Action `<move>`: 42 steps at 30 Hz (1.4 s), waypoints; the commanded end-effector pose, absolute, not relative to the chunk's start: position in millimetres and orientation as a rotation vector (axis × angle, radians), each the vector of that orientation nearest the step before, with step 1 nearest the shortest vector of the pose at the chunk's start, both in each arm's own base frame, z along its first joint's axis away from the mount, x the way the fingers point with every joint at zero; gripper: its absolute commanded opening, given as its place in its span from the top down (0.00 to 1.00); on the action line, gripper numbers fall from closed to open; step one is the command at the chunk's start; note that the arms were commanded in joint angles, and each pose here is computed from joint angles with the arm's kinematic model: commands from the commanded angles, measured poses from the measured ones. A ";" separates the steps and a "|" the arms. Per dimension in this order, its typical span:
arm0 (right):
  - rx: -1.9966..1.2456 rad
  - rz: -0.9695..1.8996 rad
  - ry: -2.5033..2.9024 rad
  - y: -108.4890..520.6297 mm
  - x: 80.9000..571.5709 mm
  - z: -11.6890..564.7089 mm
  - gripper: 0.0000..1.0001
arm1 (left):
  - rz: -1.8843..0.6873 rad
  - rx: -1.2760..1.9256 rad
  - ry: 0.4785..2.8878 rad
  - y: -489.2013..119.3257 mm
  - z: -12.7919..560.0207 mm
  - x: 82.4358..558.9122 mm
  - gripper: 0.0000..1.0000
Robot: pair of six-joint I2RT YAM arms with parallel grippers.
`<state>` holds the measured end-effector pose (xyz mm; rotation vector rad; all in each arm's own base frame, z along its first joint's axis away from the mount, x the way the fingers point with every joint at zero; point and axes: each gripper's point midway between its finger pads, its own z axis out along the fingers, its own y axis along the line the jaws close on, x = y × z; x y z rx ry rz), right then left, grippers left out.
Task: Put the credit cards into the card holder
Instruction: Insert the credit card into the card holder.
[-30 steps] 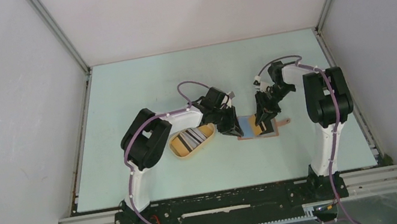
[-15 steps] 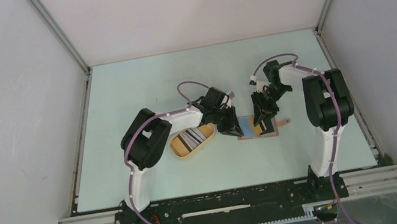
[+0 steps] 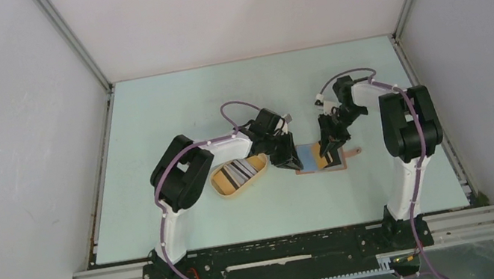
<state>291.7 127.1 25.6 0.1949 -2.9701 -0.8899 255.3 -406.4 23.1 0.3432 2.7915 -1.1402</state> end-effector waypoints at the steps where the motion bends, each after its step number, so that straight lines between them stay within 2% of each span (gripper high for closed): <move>1: 0.146 -0.920 -2.976 119.4 295.2 22.8 0.83 | -1.165 0.331 2.794 -410.4 19.8 255.9 0.80; 4: 0.123 -0.966 -2.949 124.2 294.3 23.2 0.88 | -1.187 0.308 2.788 -410.0 21.9 257.3 0.79; 9: 0.103 -0.985 -2.944 129.4 296.6 23.2 0.91 | -1.216 0.277 2.775 -409.7 26.8 259.5 0.79; 32: 0.119 -1.058 -2.911 154.2 301.7 24.8 0.93 | -1.202 0.157 2.768 -394.7 27.1 268.8 0.75; 42: 0.044 -1.052 -2.953 146.8 305.7 22.3 0.94 | -1.194 0.129 2.782 -392.8 22.6 270.1 0.80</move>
